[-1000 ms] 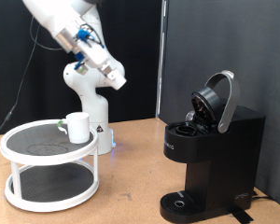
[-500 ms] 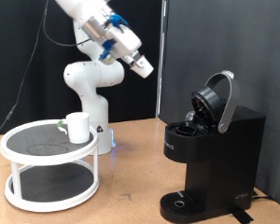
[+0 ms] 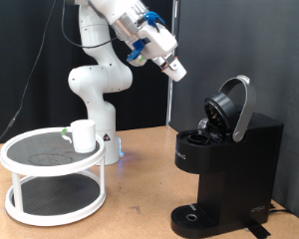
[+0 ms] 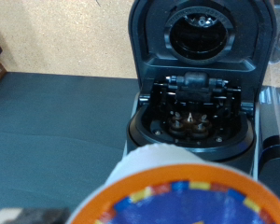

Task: Make a cup of coffee with the keurig machine

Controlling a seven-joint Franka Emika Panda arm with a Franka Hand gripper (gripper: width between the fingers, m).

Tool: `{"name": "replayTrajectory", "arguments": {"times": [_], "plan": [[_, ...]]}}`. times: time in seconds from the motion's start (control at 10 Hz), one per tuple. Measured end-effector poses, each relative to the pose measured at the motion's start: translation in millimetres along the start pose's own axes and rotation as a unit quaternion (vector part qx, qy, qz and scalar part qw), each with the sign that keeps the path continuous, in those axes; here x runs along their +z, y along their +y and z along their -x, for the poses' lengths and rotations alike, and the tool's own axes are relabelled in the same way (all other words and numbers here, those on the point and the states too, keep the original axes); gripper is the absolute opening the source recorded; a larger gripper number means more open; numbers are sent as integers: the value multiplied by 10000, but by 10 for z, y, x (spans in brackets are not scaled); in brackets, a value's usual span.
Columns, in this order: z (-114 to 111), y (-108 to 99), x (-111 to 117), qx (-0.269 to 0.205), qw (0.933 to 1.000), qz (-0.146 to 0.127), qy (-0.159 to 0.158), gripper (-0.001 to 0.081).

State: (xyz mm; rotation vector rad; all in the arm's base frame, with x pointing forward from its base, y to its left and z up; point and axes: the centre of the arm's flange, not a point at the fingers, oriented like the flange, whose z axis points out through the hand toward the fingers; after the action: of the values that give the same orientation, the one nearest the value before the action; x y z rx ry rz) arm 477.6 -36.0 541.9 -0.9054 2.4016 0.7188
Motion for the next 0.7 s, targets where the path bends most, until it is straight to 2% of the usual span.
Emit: {"name": "replayTrajectory", "arguments": {"times": [0.4,0.7], "plan": [[-54,-30,84,87,9999,51,42,396],[-67,-59,401,118,9994,138,286,396]]}}
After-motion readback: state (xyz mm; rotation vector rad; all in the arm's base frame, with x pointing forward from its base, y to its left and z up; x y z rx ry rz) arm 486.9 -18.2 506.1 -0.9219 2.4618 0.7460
